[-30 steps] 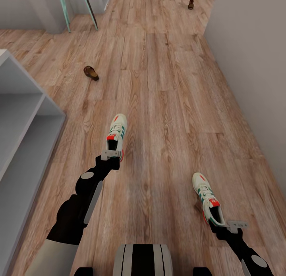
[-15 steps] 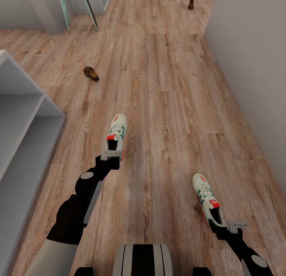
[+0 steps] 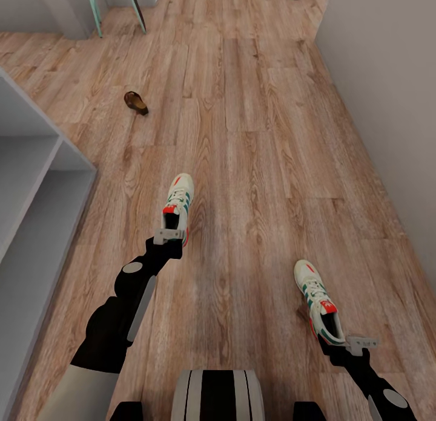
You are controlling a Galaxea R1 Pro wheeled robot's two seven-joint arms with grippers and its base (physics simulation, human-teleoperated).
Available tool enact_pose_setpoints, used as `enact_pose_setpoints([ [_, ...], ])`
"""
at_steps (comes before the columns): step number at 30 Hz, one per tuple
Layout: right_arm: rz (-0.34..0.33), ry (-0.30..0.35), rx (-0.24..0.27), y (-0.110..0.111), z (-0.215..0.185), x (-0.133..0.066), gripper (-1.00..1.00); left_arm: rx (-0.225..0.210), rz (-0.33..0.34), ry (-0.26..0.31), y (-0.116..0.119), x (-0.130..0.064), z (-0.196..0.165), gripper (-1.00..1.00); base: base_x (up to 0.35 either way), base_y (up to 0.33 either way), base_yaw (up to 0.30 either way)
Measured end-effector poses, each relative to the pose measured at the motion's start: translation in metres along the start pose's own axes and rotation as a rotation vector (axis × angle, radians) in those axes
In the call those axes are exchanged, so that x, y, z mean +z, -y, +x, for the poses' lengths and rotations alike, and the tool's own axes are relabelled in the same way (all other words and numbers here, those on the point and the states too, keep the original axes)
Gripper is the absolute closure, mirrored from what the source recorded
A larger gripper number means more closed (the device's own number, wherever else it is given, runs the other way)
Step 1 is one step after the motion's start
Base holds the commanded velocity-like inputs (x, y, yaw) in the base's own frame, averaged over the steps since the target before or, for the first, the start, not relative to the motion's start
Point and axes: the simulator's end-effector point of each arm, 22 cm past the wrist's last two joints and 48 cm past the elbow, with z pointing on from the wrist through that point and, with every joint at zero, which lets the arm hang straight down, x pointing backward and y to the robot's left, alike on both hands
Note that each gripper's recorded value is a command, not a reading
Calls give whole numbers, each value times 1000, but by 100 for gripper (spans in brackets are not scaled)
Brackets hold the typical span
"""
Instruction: Pick up the two gym shoes and the two sandals from the corridor floor and place them onto the hallstand (shoe rack) in the corridor, making sure they are on the rack and not on the floor. Arrange them so the two gym shoes are next to each other and the two sandals are next to each other.
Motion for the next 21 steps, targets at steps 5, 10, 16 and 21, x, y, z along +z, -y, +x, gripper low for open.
enact_pose_setpoints([
  [5, 0, -1, 0, 0, 0, 0, -100, -1, -2, 0, -1, 0, 0, 100, 0, 0, 0],
  [10, 0, -1, 0, 0, 0, 0, -100, -2, -1, -3, -1, 0, 1, 100, 41, 0, 0],
  [16, 0, -2, 1, 0, 1, 0, -100, -2, -3, -4, -1, 1, 2, 100, 37, 0, 0],
  [21, 1, -2, 1, 0, 1, 0, -100, -3, -2, -4, -1, 1, 2, 100, 3, 0, 0],
])
